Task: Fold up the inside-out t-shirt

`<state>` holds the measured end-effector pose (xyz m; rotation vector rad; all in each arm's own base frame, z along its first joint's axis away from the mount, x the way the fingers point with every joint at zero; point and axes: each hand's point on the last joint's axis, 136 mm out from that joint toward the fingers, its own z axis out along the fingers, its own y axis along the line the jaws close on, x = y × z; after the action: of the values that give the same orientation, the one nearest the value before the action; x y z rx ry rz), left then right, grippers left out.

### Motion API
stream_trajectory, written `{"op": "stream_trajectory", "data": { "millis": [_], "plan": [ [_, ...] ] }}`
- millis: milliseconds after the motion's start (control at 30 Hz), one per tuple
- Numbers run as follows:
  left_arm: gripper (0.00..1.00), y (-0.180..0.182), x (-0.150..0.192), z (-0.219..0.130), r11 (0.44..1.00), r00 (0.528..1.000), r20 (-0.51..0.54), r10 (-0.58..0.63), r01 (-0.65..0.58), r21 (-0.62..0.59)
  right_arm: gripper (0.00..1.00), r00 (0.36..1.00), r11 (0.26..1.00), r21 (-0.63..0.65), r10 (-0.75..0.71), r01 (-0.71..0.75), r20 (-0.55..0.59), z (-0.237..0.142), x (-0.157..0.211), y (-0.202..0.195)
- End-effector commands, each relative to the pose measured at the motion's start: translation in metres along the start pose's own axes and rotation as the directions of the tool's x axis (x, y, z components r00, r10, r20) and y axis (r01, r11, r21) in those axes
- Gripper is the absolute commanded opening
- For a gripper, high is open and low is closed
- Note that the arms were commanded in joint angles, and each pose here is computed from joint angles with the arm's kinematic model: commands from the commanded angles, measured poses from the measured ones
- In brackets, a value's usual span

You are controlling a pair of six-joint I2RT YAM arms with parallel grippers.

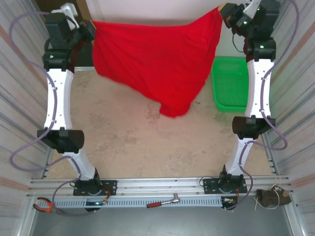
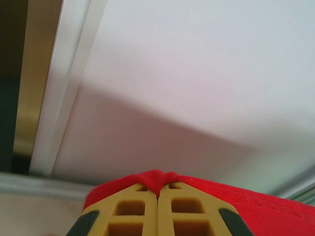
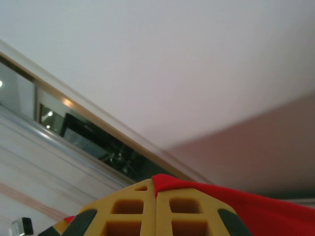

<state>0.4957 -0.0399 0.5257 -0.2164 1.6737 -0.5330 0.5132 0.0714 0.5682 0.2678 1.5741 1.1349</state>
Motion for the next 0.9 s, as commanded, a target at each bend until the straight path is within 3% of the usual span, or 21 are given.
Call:
{"op": "stream_trajectory", "data": {
  "millis": [0, 100, 167, 433, 567, 667, 733, 767, 800, 833, 867],
  "plan": [
    [0.0, -0.028, -0.042, -0.055, 0.998, 0.992, 0.127, 0.027, -0.034, 0.048, 0.0, 0.995, 0.984, -0.152, -0.078, 0.088, 0.065, -0.042, -0.014, 0.076],
    [0.0, -0.025, -0.02, -0.075, 0.998, 0.993, 0.111, 0.034, -0.04, 0.052, 0.0, 0.994, 0.985, -0.132, -0.111, 0.113, 0.019, -0.052, 0.014, 0.077],
    [0.0, -0.018, 0.008, -0.089, 0.998, 0.997, 0.07, 0.028, -0.032, 0.051, 0.0, 0.995, 0.991, -0.096, -0.092, 0.09, -0.026, -0.055, 0.044, 0.055],
    [0.0, 0.023, 0.2, -0.156, 0.999, 0.978, -0.207, -0.038, 0.045, 0.026, 0.0, 0.966, 0.969, 0.248, 0.083, -0.021, -0.243, -0.102, 0.226, -0.119],
    [0.0, 0.023, 0.308, -0.194, 0.991, 0.926, -0.362, -0.104, 0.126, 0.036, 0.0, 0.925, 0.87, 0.488, 0.125, 0.072, -0.359, -0.143, 0.311, -0.204],
    [0.0, 0.017, 0.373, -0.214, 0.988, 0.885, -0.454, -0.1, 0.141, 0.057, 0.0, 0.908, 0.738, 0.662, 0.181, 0.129, -0.378, -0.176, 0.336, -0.256],
    [0.0, 0.007, 0.396, -0.223, 0.99, 0.87, -0.491, -0.042, 0.101, 0.095, 0.0, 0.901, 0.679, 0.722, 0.219, 0.136, -0.375, -0.189, 0.34, -0.274],
    [0.04, 0.002, 0.402, -0.226, 0.991, 0.864, -0.504, -0.005, 0.072, 0.114, 0.06, 0.898, 0.668, 0.731, 0.224, 0.141, -0.378, -0.19, 0.341, -0.276],
    [0.21, -0.002, 0.404, -0.229, 0.991, 0.858, -0.513, 0.027, 0.045, 0.128, 0.29, 0.895, 0.663, 0.733, 0.224, 0.149, -0.385, -0.19, 0.34, -0.274],
    [0.43, -0.005, 0.402, -0.23, 0.991, 0.855, -0.515, 0.057, 0.013, 0.133, 0.49, 0.893, 0.66, 0.733, 0.214, 0.165, -0.395, -0.19, 0.337, -0.27],
    [0.6, -0.008, 0.398, -0.23, 0.99, 0.854, -0.514, 0.082, -0.012, 0.138, 0.61, 0.895, 0.654, 0.732, 0.193, 0.189, -0.403, -0.19, 0.332, -0.263]
  ]
}}
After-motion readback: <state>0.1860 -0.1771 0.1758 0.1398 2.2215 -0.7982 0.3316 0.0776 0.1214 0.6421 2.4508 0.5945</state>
